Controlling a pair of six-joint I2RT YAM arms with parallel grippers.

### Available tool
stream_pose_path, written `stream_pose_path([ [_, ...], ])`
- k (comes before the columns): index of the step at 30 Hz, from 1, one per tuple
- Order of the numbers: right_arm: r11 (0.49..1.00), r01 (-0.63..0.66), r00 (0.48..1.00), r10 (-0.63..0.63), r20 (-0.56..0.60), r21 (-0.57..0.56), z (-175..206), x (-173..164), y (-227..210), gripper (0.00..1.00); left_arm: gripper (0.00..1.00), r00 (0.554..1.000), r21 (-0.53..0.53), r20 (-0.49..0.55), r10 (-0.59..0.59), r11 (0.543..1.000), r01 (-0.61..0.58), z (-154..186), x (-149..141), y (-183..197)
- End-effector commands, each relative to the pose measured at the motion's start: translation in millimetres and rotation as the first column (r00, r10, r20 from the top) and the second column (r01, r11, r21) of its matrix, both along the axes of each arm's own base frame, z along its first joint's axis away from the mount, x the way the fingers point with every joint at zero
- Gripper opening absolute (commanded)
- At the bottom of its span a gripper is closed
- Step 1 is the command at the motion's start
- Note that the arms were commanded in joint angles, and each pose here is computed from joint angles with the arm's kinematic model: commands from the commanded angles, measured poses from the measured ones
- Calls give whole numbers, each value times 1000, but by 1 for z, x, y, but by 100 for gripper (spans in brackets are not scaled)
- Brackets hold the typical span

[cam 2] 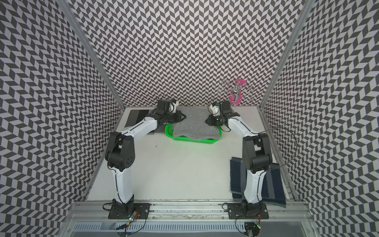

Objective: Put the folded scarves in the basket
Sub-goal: Place the scarf in the basket.

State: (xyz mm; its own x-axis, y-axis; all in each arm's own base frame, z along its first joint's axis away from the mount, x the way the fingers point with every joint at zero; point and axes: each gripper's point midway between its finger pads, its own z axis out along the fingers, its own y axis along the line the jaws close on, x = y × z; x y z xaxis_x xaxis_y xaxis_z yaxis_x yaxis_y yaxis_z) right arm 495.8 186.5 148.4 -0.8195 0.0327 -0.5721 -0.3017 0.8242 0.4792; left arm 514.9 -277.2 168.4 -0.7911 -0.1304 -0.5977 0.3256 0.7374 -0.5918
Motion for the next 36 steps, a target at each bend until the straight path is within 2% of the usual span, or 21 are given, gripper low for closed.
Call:
stream_pose_path([
  [1, 998, 36, 997, -32, 66, -58, 4, 23, -8, 0, 0, 999, 29, 39, -6, 1000, 5, 0, 12, 0],
  [5, 996, 37, 999, -37, 2, -83, -22, 20, -11, 0, 0, 1000, 58, 7, -1, 998, 1, -22, 12, 2],
  [9, 995, 52, 999, -53, -8, -84, -36, 16, -14, 0, 0, 1000, 85, 12, 10, 996, -11, -31, 14, 7],
  [14, 991, 55, 998, -58, -21, -123, -45, 13, -19, 6, 4, 1000, 119, 4, 9, 993, -9, -41, 20, 12],
  [16, 989, 65, 998, -66, -7, -134, -41, 14, -21, 12, 6, 1000, 121, -8, 14, 993, -13, -47, 17, 13],
  [20, 981, 96, 995, -96, 6, -166, -35, 17, -28, 31, 9, 999, 135, -25, 29, 991, -25, -55, 15, 16],
  [26, 972, 125, 992, -122, 27, -197, -23, 14, -37, 45, 26, 999, 150, -30, 34, 988, -29, -56, 14, 19],
  [30, 973, 127, 992, -122, 41, -190, -12, 10, -37, 48, 31, 998, 169, -31, 53, 985, -47, -52, 14, 25],
  [34, 978, 131, 990, -122, 67, -163, 6, 9, -35, 51, 29, 997, 168, -32, 75, 983, -69, -46, 16, 32],
  [36, 980, 126, 991, -118, 63, -157, 8, 6, -34, 49, 19, 997, 165, -28, 77, 984, -71, -44, 17, 34],
])
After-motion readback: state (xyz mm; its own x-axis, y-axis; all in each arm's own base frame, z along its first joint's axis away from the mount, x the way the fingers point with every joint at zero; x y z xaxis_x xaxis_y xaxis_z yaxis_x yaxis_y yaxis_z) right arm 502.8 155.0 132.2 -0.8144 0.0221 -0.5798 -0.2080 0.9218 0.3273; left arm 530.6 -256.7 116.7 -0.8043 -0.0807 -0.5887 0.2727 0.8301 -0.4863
